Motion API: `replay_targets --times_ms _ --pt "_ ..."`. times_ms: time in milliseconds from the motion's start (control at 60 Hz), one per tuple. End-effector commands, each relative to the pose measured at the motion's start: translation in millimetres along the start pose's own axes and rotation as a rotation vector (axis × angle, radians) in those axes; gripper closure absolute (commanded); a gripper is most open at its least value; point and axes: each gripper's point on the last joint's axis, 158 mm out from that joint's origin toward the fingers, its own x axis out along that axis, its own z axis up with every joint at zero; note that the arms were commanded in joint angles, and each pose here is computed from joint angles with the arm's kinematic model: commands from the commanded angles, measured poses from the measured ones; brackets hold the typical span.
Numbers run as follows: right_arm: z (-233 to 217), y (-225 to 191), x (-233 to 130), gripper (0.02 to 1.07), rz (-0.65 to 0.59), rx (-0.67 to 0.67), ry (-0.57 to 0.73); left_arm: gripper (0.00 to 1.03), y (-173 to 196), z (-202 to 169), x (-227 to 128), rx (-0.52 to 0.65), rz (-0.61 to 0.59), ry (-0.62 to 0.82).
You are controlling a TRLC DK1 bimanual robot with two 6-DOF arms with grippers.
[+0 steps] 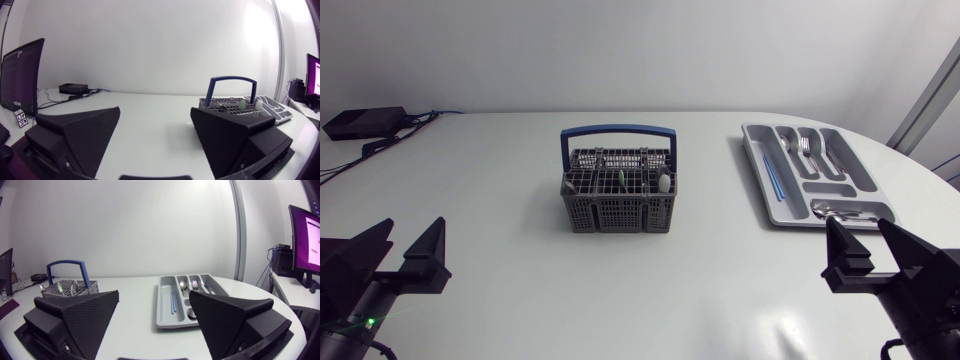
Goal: Unload the cutlery basket into the drawer organizer.
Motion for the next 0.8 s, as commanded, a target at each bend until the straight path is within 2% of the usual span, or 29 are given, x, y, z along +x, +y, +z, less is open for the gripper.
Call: replay_targets --times_ms 0,233,583,783 --pt "-9 1 1 0.06 0.008 0.001 0.018 0.04 -3 -7 0 -0.023 -0.015 0.011" --pt "-8 2 1 0.06 0.011 0.001 0.013 0.04 -4 -2 0 -0.018 -0.016 -0.009" --pt "20 5 -1 0.07 0.017 -0.021 -0.051 0.04 -3 32 -4 -0.019 -0.012 -0.074" --pt "38 7 8 0.07 0.02 -0.033 -0.045 0.04 -5 47 6 -0.027 -0.014 -0.02"
